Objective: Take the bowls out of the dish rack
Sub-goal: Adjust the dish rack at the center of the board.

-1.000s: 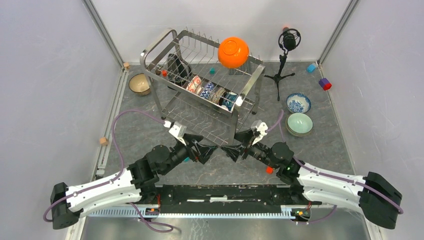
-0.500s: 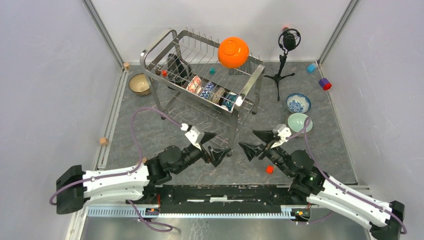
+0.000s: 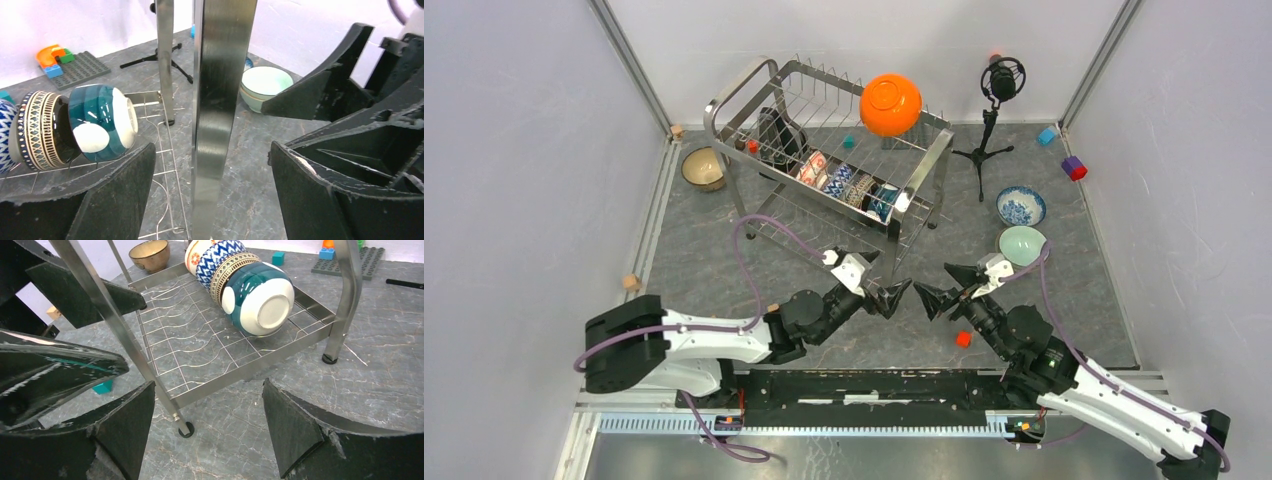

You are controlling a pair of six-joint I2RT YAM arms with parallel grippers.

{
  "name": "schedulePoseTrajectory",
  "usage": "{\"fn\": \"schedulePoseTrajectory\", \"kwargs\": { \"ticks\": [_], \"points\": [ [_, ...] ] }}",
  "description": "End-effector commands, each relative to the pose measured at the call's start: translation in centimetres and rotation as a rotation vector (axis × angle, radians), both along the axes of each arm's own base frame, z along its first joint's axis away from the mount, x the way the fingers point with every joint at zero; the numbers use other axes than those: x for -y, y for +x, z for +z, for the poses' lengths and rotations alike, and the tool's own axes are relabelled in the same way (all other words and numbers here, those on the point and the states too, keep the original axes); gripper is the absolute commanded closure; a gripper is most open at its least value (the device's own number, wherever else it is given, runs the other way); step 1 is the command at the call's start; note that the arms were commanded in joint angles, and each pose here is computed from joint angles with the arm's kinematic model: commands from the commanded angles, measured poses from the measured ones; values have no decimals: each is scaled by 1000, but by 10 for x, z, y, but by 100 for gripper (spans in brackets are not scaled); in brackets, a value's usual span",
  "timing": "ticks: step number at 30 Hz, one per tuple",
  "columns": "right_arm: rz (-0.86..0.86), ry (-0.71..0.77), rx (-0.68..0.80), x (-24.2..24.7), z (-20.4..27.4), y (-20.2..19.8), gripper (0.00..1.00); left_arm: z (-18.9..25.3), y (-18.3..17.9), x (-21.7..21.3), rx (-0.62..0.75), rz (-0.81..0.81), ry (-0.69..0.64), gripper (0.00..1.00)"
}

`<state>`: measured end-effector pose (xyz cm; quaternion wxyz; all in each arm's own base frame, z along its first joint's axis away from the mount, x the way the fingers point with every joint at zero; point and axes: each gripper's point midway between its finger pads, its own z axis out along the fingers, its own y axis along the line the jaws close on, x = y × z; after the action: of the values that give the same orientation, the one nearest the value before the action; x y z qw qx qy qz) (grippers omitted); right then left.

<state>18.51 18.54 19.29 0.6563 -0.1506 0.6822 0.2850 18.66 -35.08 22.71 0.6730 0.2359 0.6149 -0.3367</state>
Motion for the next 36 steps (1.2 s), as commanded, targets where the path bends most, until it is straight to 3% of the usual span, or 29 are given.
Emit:
{"fn": "schedulePoseTrajectory", "kwargs": {
  "ticks": [1,6,13,17,20,31,36],
  "points": [
    [-43,32,3,7,3,3,17,36,18,-2,98,126,-108,12],
    [-43,45,5,8,4,2,17,29,20,7,96,129,-97,20],
    [-53,47,2,9,2,4,17,24,15,13,95,91,-71,45],
    [-56,45,0,8,1,4,17,21,13,13,96,87,-61,67],
    [-63,38,0,9,1,5,17,20,10,11,98,84,-56,77],
    [-84,17,32,11,5,9,16,11,-8,-17,13,58,-68,91],
    [-103,4,64,16,12,11,16,11,-22,-30,-27,5,-47,92]
  ]
}}
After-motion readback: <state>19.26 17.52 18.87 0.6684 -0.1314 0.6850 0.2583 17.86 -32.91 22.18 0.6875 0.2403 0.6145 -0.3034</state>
